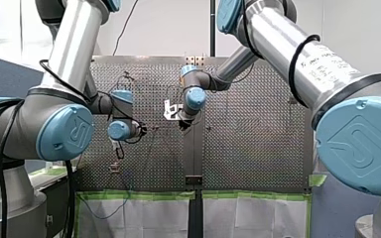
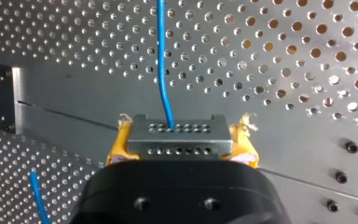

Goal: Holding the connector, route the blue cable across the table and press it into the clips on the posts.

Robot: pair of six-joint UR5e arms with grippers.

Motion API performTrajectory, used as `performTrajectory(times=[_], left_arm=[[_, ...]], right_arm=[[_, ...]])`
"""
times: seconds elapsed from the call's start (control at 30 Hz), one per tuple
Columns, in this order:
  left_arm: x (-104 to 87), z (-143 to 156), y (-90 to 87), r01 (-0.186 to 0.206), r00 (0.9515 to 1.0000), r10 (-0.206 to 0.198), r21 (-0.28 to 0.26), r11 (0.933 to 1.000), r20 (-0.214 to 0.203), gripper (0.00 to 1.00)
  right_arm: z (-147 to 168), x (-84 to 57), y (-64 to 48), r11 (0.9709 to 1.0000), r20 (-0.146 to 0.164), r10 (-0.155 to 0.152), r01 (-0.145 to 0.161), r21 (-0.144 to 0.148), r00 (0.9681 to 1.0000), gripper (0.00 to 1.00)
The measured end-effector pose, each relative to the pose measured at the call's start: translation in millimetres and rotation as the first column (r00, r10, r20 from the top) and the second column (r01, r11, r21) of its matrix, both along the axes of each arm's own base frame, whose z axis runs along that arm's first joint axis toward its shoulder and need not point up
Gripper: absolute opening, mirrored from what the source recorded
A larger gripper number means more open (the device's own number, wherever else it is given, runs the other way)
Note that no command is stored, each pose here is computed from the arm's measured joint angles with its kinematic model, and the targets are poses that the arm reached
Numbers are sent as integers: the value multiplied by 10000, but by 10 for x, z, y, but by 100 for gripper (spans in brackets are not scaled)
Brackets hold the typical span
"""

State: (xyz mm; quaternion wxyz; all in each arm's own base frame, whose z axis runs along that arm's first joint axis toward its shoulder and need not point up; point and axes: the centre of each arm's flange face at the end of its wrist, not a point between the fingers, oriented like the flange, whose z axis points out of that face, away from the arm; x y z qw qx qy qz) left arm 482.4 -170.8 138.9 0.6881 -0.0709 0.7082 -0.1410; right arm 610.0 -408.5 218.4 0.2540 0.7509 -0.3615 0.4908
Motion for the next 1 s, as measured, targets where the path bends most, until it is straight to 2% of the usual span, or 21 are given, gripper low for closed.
performTrajectory(times=[0.23,0.6,1.0], left_arm=[[111,-128,24,-80,9999,82,113,9999,-149,0],[414,34,71,-198,9993,195,109,9997,322,0],[760,-183,148,-319,9994,324,451,9985,-112,0]], right_arm=[[-25,3,-8,10000,0,-1,1,5,10000,0],[-70,7,-73,9999,141,9,-7,-113,9999,0],[-87,-93,-236,9997,138,-206,208,-155,9997,0]])
